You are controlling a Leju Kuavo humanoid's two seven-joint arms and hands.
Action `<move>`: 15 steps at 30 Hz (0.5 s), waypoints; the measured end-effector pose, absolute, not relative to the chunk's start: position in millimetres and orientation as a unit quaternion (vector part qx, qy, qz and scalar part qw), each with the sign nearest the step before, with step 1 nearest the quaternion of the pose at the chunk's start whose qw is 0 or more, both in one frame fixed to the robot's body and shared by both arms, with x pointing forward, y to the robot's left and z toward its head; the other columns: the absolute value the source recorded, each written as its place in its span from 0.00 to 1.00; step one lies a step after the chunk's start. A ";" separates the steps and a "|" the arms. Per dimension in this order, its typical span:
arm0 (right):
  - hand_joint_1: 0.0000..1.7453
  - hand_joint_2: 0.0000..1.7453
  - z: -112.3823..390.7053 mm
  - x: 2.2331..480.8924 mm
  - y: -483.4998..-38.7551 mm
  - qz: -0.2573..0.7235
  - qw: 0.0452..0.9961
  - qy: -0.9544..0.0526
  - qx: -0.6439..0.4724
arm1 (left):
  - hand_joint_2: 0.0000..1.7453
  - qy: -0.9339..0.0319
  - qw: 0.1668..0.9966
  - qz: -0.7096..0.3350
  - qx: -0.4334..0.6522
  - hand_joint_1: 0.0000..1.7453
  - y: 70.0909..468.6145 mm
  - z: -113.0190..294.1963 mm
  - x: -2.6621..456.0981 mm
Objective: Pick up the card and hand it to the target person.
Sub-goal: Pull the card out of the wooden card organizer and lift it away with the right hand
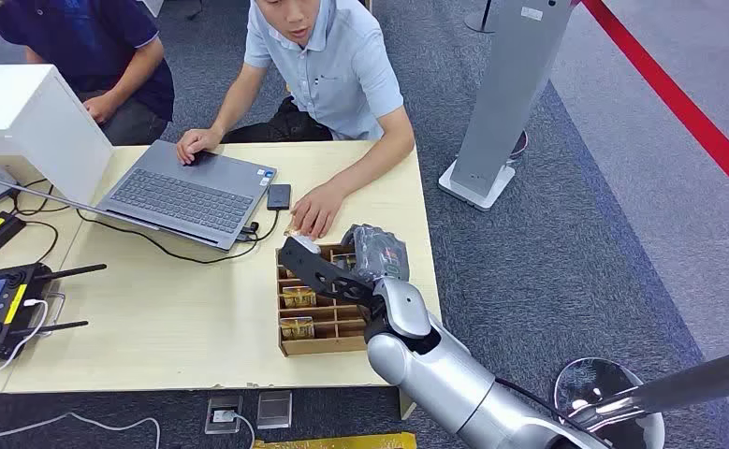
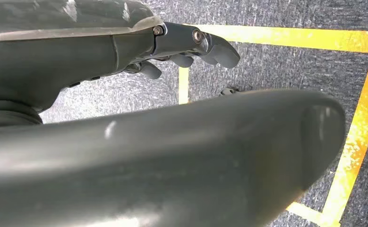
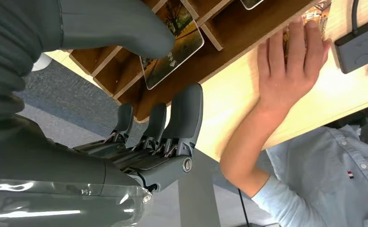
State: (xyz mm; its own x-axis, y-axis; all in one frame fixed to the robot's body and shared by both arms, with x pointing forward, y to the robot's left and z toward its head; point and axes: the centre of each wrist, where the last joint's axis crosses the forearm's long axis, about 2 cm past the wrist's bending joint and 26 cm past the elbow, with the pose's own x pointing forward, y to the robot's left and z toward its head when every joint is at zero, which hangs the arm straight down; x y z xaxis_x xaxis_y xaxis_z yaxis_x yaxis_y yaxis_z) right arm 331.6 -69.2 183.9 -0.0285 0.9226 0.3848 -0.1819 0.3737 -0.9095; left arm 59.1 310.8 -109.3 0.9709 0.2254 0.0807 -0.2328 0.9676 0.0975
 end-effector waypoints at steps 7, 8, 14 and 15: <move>0.59 1.00 180.9 332.0 -69.7 0.454 0.615 -0.553 -0.333 | 0.00 -0.034 0.991 0.116 0.053 0.00 310.7 -109.3 59.1; 0.60 1.00 180.8 332.0 -69.5 0.454 0.615 -0.552 -0.333 | 0.00 -0.034 0.991 0.116 0.053 0.00 310.7 -109.3 59.1; 0.57 1.00 180.3 331.6 -68.1 0.456 0.616 -0.551 -0.332 | 0.00 -0.034 0.991 0.115 0.052 0.00 310.7 -109.3 59.0; 0.56 1.00 180.3 331.5 -67.9 0.456 0.616 -0.550 -0.331 | 0.00 -0.034 0.991 0.116 0.052 0.00 310.7 -109.3 59.0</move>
State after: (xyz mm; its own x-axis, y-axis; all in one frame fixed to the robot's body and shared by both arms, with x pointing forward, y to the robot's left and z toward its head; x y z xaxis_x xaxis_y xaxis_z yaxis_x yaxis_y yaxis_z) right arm 331.5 -67.9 180.3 -0.0220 0.9268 0.3748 -0.1974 0.3635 -0.9104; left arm 59.0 310.7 -109.3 0.9709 0.2255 0.0801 -0.2326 0.9679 0.0952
